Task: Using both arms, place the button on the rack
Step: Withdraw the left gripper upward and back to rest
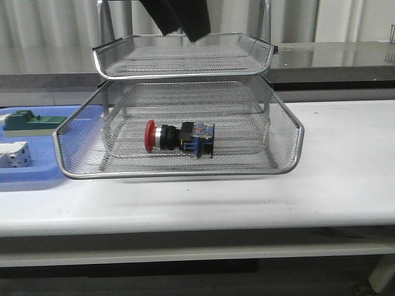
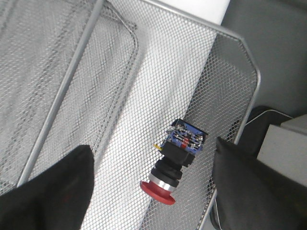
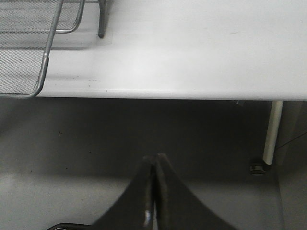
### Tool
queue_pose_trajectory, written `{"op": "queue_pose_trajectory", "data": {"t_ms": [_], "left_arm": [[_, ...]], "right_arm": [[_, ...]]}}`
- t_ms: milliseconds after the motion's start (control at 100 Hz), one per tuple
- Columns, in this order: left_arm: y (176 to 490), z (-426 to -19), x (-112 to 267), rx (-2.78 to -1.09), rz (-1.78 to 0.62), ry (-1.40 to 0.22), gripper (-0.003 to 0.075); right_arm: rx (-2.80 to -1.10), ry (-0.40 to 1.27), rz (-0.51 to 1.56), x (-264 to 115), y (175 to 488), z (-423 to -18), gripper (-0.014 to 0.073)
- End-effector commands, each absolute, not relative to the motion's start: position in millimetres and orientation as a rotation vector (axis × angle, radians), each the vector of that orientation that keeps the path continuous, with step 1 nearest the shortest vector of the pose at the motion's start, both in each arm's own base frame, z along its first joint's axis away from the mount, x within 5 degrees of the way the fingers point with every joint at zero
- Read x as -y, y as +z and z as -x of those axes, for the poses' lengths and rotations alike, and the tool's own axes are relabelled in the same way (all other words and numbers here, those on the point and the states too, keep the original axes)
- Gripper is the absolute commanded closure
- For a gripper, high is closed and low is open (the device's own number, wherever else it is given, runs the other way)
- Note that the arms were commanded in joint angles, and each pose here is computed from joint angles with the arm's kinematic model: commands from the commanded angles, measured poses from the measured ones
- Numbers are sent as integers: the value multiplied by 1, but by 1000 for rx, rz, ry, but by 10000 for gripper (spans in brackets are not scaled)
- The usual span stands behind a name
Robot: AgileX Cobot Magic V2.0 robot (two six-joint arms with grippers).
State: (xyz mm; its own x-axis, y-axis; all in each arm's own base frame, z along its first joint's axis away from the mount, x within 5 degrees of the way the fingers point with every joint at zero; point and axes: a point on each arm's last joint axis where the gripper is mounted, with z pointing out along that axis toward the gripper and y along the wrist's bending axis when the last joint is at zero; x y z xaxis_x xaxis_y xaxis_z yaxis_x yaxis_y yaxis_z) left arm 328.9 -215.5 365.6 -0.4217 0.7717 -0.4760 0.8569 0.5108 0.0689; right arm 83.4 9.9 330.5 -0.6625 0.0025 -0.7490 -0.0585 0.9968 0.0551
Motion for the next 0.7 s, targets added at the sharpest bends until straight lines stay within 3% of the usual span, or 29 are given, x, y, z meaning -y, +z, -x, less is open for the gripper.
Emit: {"op": "queue_pose_trajectory", "data": {"t_ms": [0,190,420,690], "left_arm": [[412,-307,196,-2244,-1227,-285,255],[431,-290,164,-2263,-1100,-279,312],[423,-267,120,-2347,-953,-259,314],[415,-225,77,-2235,-692,-228,314]], "right_arm": [[-2205,87,41,-9,344,-86,662],[-2205,87,41,-9,344,-86,662],[-2205,87,41,-9,344,-86,662],[-2205,87,41,-9,344,-86,662]]}}
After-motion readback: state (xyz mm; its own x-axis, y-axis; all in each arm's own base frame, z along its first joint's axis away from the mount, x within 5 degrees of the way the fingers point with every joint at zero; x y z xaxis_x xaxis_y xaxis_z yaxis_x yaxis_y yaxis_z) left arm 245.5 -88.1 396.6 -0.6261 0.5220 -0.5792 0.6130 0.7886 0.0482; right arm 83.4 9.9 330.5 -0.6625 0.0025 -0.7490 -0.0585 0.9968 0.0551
